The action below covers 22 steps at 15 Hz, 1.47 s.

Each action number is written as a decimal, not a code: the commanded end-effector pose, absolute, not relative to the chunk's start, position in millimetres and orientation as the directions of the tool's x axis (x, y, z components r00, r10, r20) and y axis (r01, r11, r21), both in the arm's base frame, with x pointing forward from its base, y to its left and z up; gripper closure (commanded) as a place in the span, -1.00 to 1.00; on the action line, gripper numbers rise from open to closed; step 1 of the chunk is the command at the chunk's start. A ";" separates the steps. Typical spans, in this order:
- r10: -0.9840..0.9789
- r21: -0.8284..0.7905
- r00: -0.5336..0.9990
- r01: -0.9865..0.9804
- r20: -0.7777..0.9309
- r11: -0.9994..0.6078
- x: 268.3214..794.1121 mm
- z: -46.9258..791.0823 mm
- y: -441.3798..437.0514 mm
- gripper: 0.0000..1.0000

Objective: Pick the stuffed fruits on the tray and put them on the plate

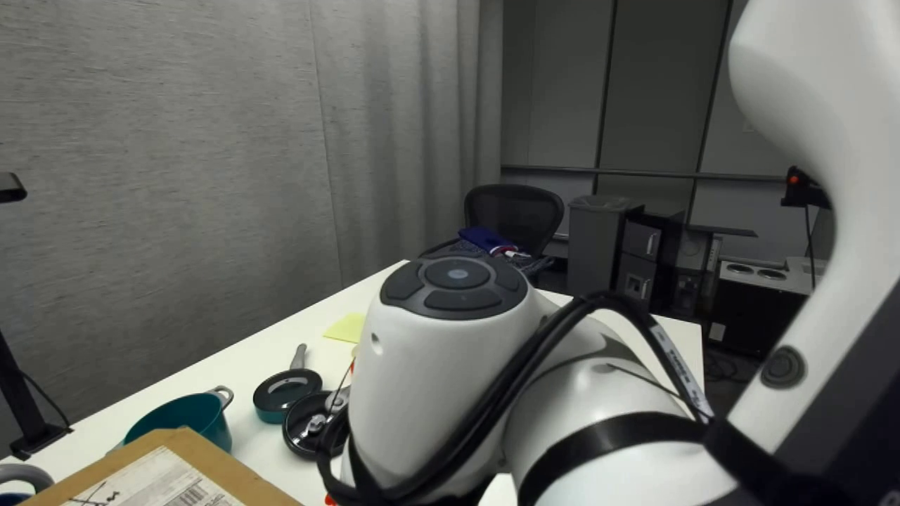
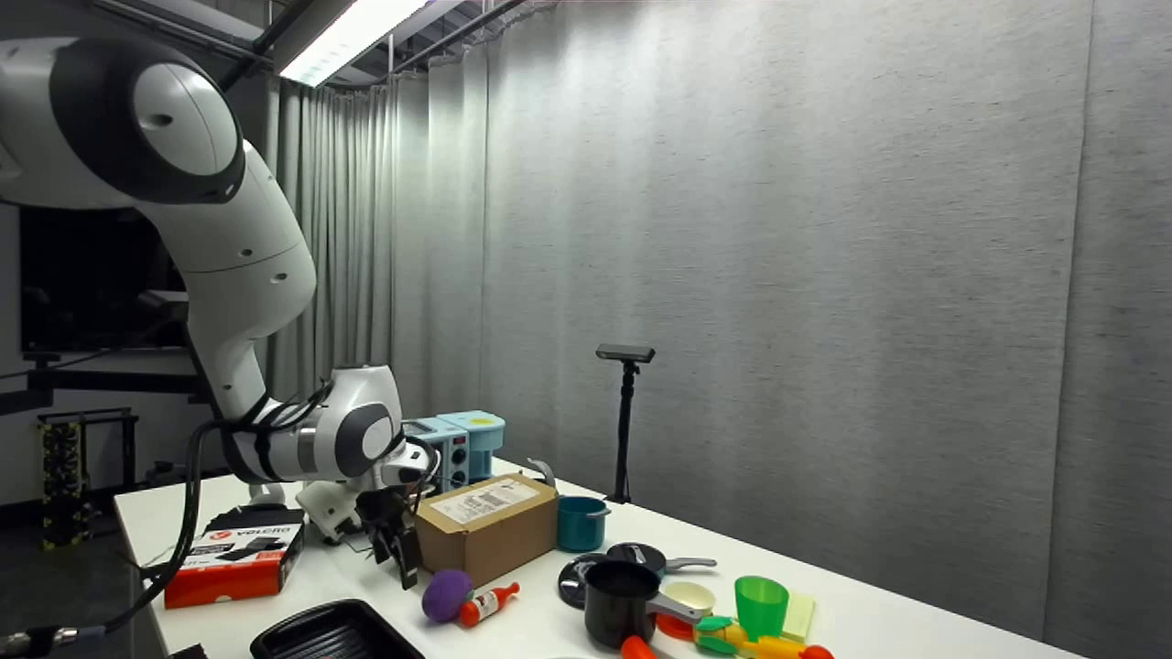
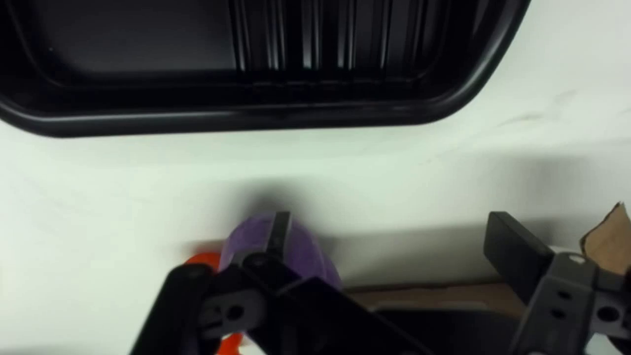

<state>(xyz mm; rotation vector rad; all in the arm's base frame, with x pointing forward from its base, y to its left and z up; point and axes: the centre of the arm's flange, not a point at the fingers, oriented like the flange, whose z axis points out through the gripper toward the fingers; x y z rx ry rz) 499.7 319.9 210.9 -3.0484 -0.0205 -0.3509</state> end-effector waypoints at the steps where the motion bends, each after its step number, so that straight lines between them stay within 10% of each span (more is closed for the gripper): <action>1: -0.035 -0.014 0.956 -0.032 0.292 -0.999 515.2 209.5 330.5 -1.00; 18: -0.149 0.192 0.925 -0.226 0.350 -0.955 553.9 178.3 316.4 -1.00; 19: -0.152 0.185 0.924 -0.228 0.350 -0.956 555.2 176.5 315.6 -0.50; 22: -0.150 0.188 0.934 -0.220 0.325 -0.957 556.4 172.0 311.8 -0.11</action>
